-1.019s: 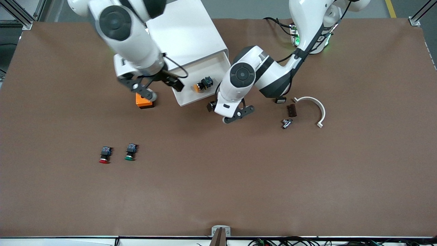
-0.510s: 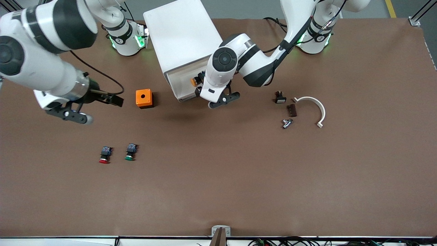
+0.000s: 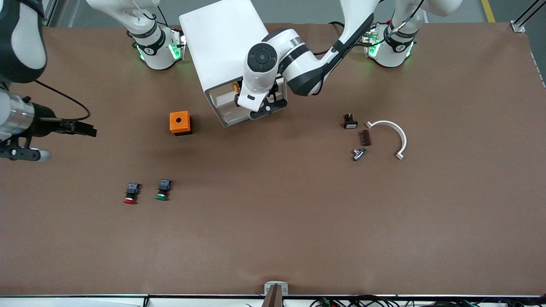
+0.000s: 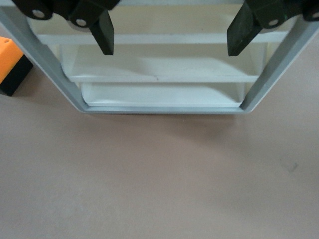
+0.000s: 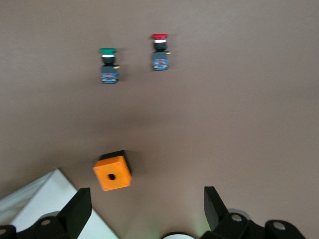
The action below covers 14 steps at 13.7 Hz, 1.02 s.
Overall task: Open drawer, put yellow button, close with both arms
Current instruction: 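Push the drawer closed with the left gripper while the right gripper withdraws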
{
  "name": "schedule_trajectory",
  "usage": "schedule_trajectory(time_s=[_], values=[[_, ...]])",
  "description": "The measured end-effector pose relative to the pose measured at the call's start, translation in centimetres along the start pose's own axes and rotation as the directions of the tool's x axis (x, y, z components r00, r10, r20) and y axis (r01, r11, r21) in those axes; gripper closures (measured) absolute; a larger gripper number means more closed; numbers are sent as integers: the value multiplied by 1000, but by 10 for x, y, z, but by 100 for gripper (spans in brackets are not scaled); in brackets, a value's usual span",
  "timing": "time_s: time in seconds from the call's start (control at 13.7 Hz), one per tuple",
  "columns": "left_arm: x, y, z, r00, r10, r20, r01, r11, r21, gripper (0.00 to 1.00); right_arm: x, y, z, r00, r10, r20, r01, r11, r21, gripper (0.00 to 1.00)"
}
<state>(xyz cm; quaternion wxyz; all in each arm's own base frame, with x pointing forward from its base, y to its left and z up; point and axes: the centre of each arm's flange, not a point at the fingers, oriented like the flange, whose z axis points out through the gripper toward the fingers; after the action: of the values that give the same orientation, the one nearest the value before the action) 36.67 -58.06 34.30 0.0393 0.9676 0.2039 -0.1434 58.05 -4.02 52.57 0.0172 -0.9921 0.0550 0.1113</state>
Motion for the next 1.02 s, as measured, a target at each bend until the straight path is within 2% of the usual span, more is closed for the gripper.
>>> schedule_trajectory(time_s=[0.36, 0.58, 0.73, 0.87, 1.02], values=[[-18, 0, 8, 1000, -21, 11, 21, 1000, 15, 0, 0, 20, -3, 999, -35, -5, 35, 999, -26, 0], [-14, -3, 8, 999, -47, 14, 46, 998, 34, 0, 0, 15, -16, 998, -56, -32, 55, 998, -42, 0], [11, -11, 1, 998, -60, -26, 62, 996, 65, 0, -1, 13, -21, 997, -61, -42, 59, 997, -45, 0], [60, -26, -18, 990, -84, -110, 95, 991, 91, 0, -1, 13, -22, 997, -61, -43, 59, 997, -45, 0], [115, -45, -49, 974, -132, -187, 148, 986, 74, 0, -1, 13, -22, 997, -61, -43, 59, 997, -47, 0]])
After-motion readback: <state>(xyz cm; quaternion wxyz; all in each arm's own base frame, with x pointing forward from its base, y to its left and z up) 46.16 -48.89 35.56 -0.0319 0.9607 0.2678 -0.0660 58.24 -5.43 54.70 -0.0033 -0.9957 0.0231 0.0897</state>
